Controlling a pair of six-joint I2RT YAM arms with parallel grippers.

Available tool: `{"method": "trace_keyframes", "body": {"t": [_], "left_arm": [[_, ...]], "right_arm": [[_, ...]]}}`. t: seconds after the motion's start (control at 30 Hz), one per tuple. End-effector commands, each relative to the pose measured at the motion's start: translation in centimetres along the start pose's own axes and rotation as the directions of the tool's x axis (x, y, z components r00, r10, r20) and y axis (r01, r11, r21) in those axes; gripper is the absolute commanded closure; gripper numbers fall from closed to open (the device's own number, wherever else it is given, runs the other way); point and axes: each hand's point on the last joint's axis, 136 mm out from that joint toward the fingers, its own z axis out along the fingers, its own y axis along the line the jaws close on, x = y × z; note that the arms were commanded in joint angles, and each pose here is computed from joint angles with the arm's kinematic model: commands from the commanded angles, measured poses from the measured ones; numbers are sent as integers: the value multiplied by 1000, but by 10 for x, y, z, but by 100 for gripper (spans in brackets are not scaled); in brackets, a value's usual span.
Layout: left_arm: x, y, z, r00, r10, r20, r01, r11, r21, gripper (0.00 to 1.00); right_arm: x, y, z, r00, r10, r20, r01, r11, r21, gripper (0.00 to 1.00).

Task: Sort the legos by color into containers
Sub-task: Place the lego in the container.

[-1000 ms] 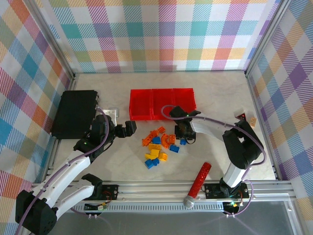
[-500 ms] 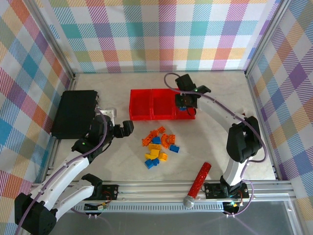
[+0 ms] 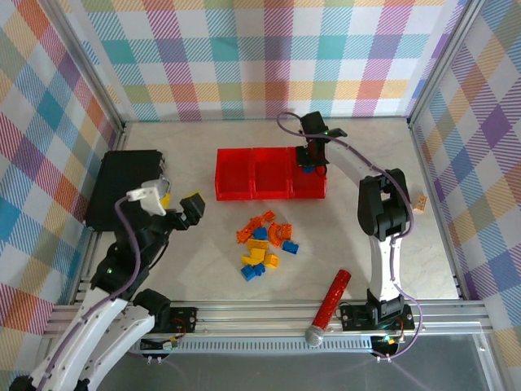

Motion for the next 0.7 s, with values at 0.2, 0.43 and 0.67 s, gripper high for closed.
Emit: {"method": "trace_keyframes", "body": {"t": [0.2, 0.43, 0.67], "left_arm": [[-1, 26, -18, 996, -63, 58, 69, 992, -106, 0], [15, 18, -11, 997, -48, -57, 42, 995, -87, 0], [30, 9, -2, 989, -31, -144, 25, 999, -42, 0]], "right_arm": [[-7, 10, 15, 999, -35, -7, 34, 999, -41, 69], [-1, 10, 19, 999, -24, -31, 23, 999, -43, 66], [0, 10, 7, 1000, -12, -23, 11, 999, -47, 60]]}}
